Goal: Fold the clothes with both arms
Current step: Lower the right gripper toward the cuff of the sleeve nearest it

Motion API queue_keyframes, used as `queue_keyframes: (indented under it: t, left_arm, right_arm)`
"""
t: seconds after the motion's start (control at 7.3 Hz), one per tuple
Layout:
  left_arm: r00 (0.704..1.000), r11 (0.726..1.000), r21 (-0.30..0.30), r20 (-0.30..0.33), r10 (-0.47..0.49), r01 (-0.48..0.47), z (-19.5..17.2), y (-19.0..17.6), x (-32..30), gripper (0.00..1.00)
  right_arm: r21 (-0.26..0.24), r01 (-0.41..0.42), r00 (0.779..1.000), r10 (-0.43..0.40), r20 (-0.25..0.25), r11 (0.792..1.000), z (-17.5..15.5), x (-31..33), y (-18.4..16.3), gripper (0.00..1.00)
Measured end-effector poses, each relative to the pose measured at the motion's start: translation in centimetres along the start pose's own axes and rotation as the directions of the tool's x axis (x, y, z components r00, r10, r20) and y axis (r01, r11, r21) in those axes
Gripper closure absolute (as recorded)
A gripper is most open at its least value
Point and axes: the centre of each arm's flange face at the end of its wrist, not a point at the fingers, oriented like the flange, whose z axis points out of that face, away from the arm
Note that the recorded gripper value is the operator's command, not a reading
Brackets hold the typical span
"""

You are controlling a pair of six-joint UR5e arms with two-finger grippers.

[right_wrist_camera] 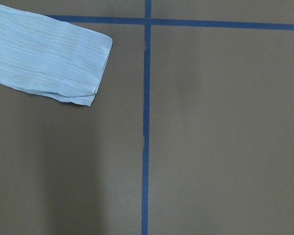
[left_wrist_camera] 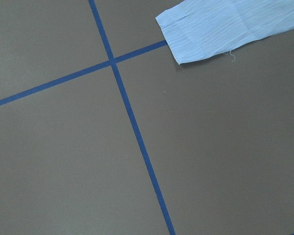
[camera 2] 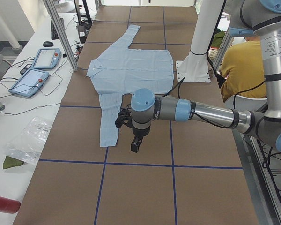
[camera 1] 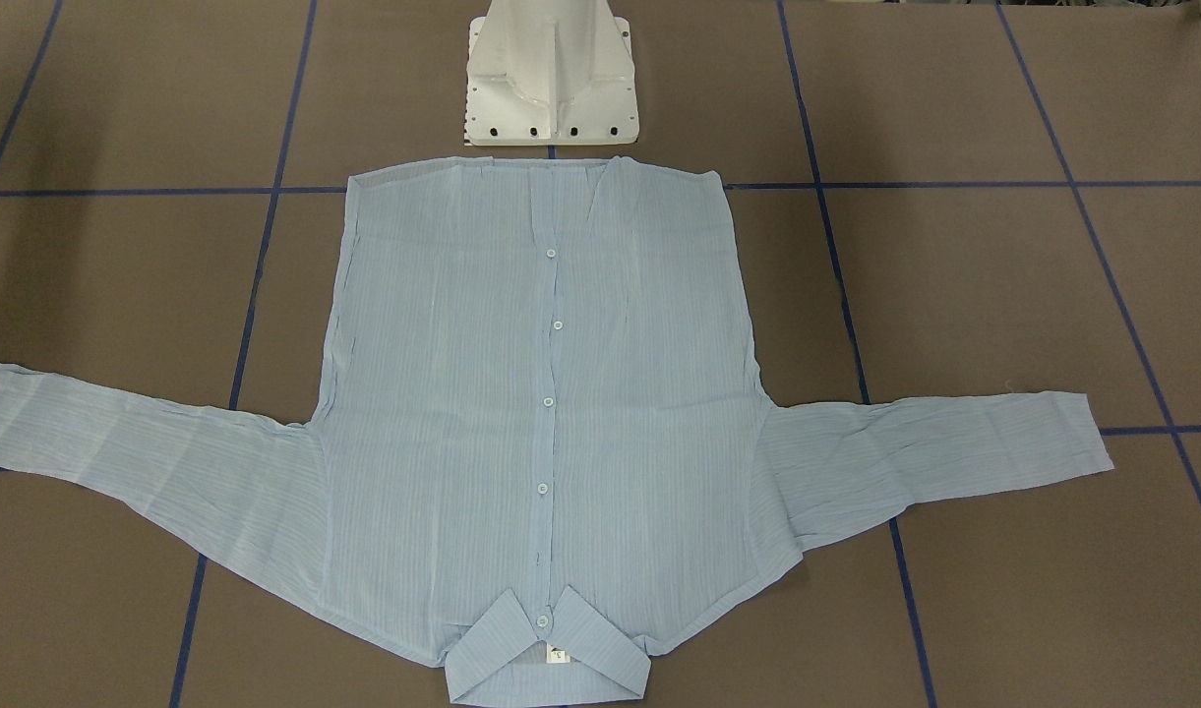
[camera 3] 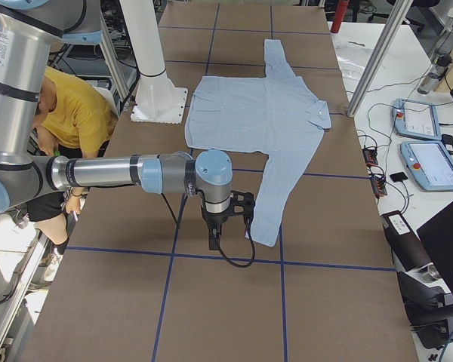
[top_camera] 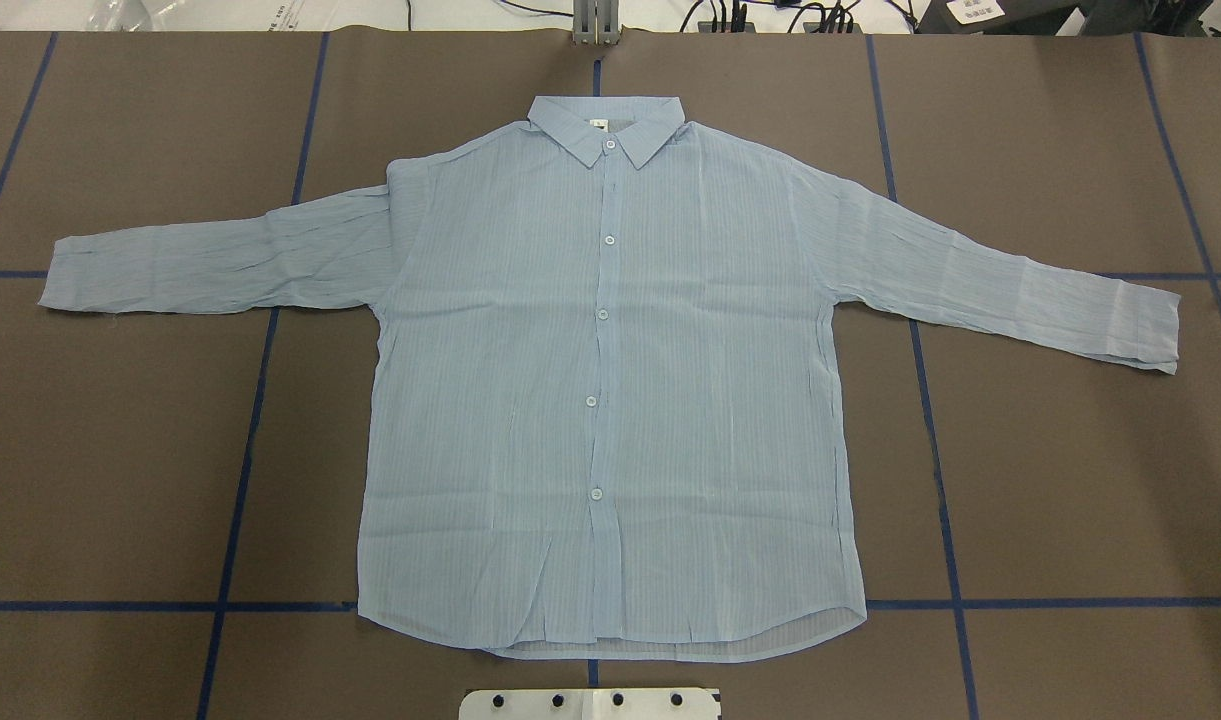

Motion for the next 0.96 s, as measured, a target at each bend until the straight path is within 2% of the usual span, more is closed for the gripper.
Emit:
queue_keyframes:
  t: [0.27,0.41,0.68,0.82,0.96]
  left_arm:
    - [1.0,1.0,0.013,0.003,0.013,-0.013,-0.4,-0.2,0.4,0.0]
    - [0.998,0.997,0.038,0.025,0.065,-0.066,-0.7,-0.3,0.5,0.0]
    - [0.972,0.97,0.096,0.096,0.216,-0.226,-0.6,0.0,0.1,0.0]
    - [0.968,0.964,0.12,0.11,0.224,-0.237,-0.8,-1.0,0.0,0.0]
    - [0.976,0.968,0.155,0.12,0.181,-0.199,-1.7,-3.0,0.2,0.0]
  right_arm:
    - [0.001,0.001,1.0,-0.001,0.0,1.0,0.0,0.0,0.0,0.0]
    - [0.003,0.002,1.0,-0.002,0.0,1.0,-0.1,-0.1,-0.1,0.0]
    - [0.015,0.012,1.0,-0.012,0.003,1.0,-0.6,-0.5,-0.7,0.0]
    - [0.022,0.017,1.0,-0.017,0.005,1.0,-0.8,-0.8,-1.1,0.0]
    - [0.036,0.025,1.0,-0.025,0.005,0.999,-1.3,-1.2,-1.8,0.0]
